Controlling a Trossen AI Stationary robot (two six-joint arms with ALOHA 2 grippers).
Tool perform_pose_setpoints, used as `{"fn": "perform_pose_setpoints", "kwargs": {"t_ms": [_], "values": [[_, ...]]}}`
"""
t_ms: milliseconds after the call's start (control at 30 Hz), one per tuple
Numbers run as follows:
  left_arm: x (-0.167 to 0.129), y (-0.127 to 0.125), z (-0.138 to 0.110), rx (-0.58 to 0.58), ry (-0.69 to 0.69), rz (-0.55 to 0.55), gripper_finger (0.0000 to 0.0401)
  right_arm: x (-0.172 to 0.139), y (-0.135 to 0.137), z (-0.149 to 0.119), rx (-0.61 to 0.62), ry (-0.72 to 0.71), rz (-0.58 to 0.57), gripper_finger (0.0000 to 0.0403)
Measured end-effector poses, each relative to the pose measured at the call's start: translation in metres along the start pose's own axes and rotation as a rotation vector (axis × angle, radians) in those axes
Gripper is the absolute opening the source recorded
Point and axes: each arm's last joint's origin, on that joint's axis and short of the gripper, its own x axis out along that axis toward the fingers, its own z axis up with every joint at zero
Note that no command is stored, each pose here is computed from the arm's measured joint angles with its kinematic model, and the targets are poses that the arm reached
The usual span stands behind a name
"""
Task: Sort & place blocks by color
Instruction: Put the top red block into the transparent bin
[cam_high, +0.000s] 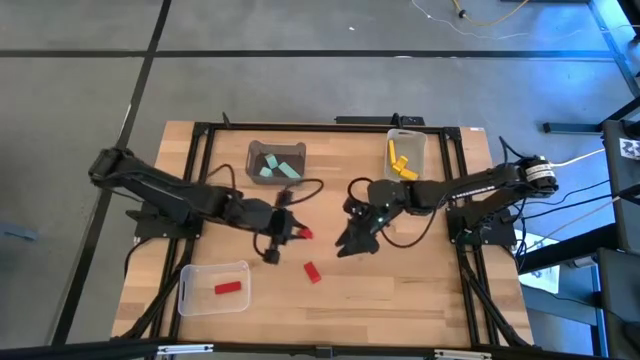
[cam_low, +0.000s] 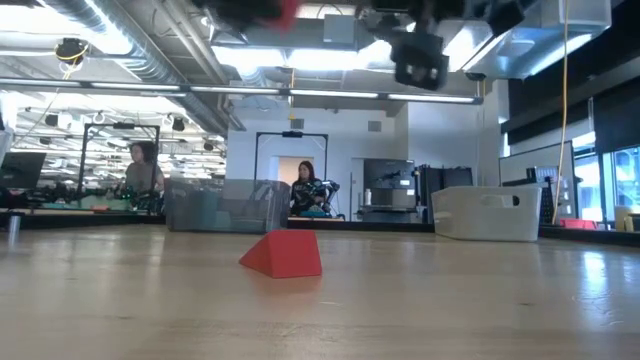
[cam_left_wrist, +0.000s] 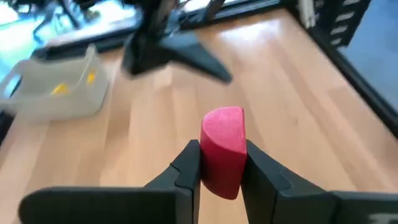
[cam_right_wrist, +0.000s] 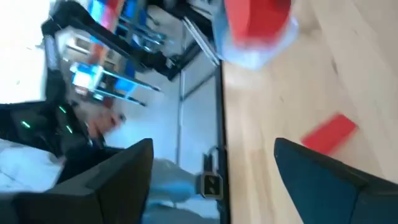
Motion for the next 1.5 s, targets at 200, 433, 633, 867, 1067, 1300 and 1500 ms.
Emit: {"fn": "perform_pose_setpoints", "kwargs": {"t_ms": [200, 433, 633, 867, 1067, 1300, 1500], "values": [[-0.046, 0.008, -0.015, -0.103, 0.189, 0.117, 0.0068, -0.019, 0.002, -0.013, 0.007, 0.054, -0.142, 0.0339], [-0.09, 0.005, -0.043, -0.315, -0.047, 0.174, 0.0068, -0.036, 0.015, -0.029, -0.032, 0.033, -0.3, 0.0341], [-0.107, 0.006, -0.065, -0.454, -0.319, 0.129, 0.0068, -0.038, 0.013, -0.037, -0.081, 0.02, -0.401, 0.0341], [-0.118, 0.009, -0.068, -0.509, -0.421, 0.113, 0.0068, -0.055, -0.01, -0.057, -0.029, 0.031, -0.499, 0.0342], [-0.119, 0.01, -0.068, -0.512, -0.429, 0.126, 0.0068, -0.083, 0.004, -0.054, -0.143, -0.367, -0.431, 0.0342], [-0.119, 0.01, -0.066, -0.515, -0.449, 0.137, 0.0068, -0.1, 0.017, -0.044, -0.452, -0.651, -0.524, 0.0342], [-0.119, 0.011, -0.066, -0.516, -0.45, 0.146, 0.0068, -0.1, 0.019, -0.042, -0.644, -0.609, -0.584, 0.0342]]}}
